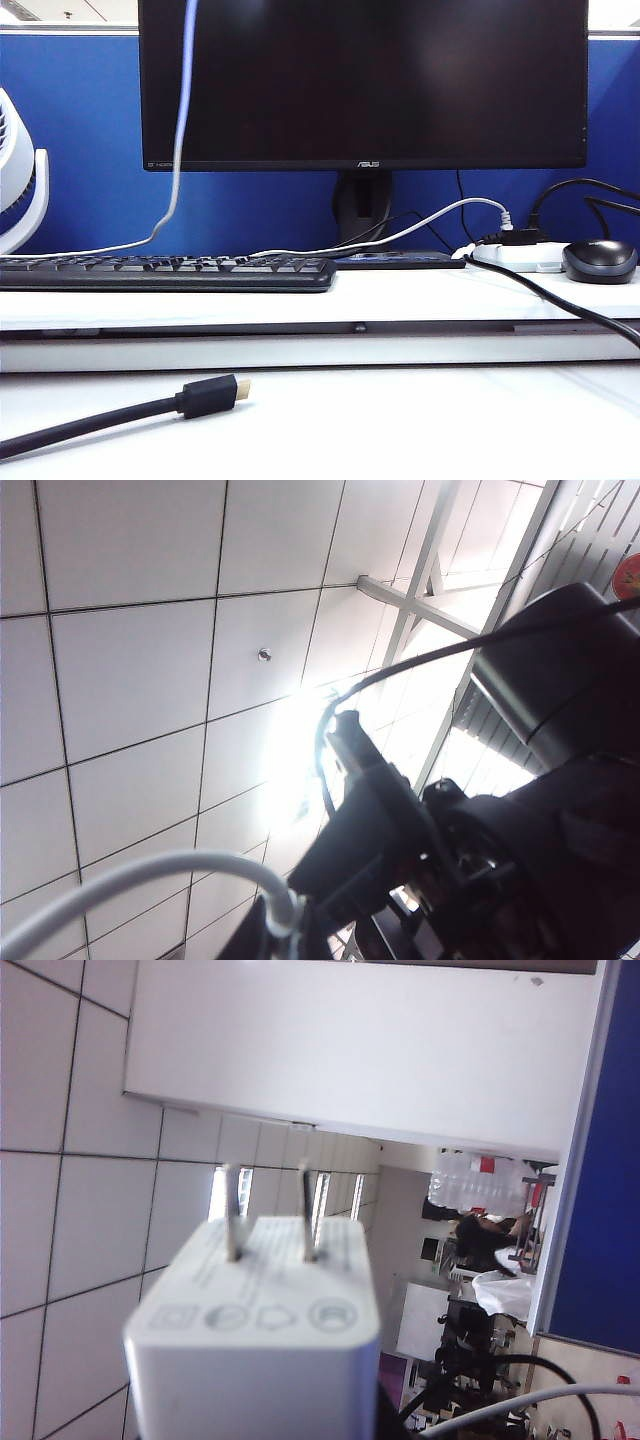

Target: Pick up the Type-C charging cable and the charging base, insert one end of the Type-C charger into the corresponding slot on the base, and finally place the plugged-in charger back on the table.

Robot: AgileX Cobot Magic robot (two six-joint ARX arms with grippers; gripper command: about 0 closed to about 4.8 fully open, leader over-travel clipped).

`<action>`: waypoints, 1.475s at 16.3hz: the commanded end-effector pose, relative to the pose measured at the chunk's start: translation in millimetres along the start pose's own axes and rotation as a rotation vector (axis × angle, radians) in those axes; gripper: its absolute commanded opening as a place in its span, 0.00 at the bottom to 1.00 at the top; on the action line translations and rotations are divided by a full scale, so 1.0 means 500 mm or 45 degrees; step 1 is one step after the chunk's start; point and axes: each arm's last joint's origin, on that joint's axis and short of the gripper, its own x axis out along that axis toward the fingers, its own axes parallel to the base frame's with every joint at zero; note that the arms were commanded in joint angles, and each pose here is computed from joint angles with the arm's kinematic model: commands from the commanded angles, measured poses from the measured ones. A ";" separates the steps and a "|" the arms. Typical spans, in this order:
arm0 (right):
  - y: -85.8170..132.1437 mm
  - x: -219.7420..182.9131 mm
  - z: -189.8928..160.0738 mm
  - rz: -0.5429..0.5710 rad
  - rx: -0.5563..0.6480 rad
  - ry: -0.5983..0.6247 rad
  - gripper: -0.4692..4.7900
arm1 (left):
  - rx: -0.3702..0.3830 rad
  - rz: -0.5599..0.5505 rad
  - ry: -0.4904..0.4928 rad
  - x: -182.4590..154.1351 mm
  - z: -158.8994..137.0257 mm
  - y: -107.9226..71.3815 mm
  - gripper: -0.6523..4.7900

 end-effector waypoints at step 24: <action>0.028 -0.014 -0.020 0.073 -0.030 -0.022 0.08 | -0.035 0.020 0.053 -0.007 -0.017 0.011 0.11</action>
